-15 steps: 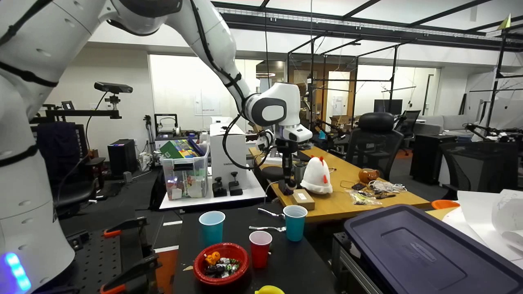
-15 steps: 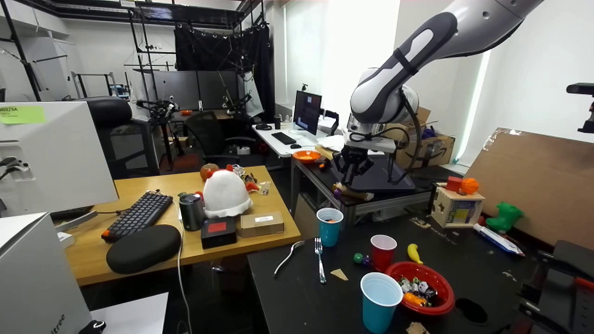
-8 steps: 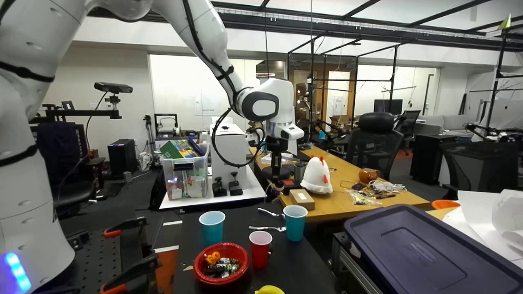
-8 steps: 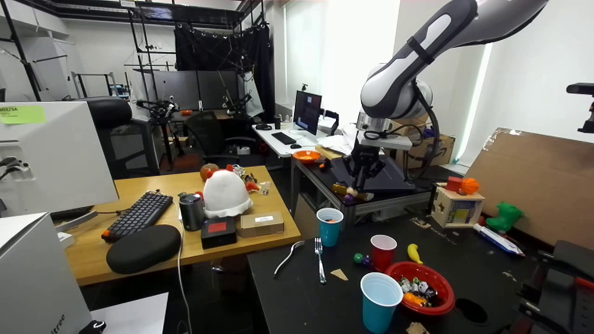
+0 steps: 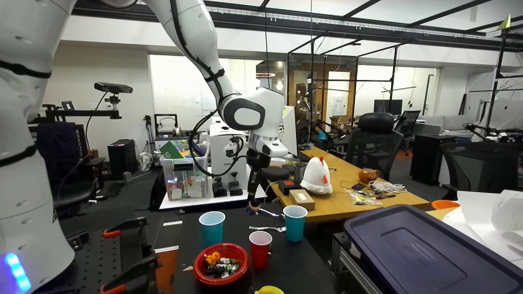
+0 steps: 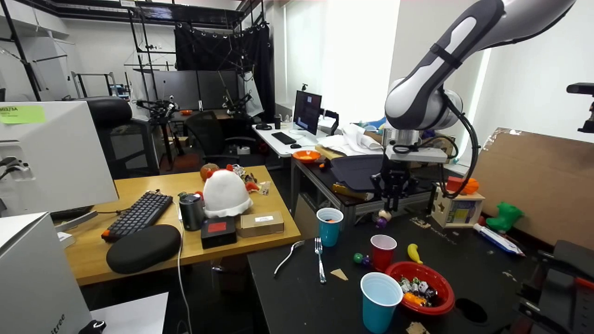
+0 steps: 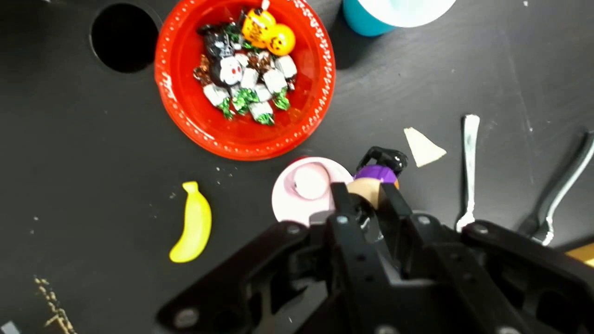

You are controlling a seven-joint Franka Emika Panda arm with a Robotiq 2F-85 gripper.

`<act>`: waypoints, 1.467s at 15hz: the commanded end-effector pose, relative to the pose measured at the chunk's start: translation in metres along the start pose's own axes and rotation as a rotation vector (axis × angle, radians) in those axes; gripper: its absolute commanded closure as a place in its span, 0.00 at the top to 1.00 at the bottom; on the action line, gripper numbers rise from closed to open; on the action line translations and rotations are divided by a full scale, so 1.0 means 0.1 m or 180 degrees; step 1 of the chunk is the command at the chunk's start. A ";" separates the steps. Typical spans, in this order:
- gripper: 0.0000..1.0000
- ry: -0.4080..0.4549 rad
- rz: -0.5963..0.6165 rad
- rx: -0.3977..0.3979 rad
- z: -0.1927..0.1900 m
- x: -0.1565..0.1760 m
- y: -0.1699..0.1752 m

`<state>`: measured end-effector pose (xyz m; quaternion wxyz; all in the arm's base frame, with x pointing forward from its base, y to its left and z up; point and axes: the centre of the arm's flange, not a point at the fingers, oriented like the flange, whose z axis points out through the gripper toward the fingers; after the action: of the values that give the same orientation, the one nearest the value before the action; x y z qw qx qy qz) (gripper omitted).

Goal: Pick up some of the contents in the cup and put them in the bowl

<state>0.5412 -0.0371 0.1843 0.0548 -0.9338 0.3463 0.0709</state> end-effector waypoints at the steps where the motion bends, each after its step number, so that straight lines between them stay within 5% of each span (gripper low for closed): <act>1: 0.05 -0.0232 0.0127 -0.0031 0.03 -0.29 0.37; 8: 0.05 -0.0589 0.0332 -0.0145 0.32 -0.42 0.72; 15: 0.05 -0.0609 0.0384 -0.0166 0.32 -0.38 0.76; 16: 0.14 -0.0602 0.0390 -0.0167 0.32 -0.37 0.76; 17: 0.45 -0.0591 0.0402 -0.0166 0.31 -0.37 0.76; 19: 0.44 -0.0553 0.0398 -0.0147 0.30 -0.36 0.76; 22: 0.65 -0.0446 0.0409 -0.0068 0.20 -0.31 0.73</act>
<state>0.4657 -0.0652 0.1467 0.0496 -0.9024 0.3960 0.1627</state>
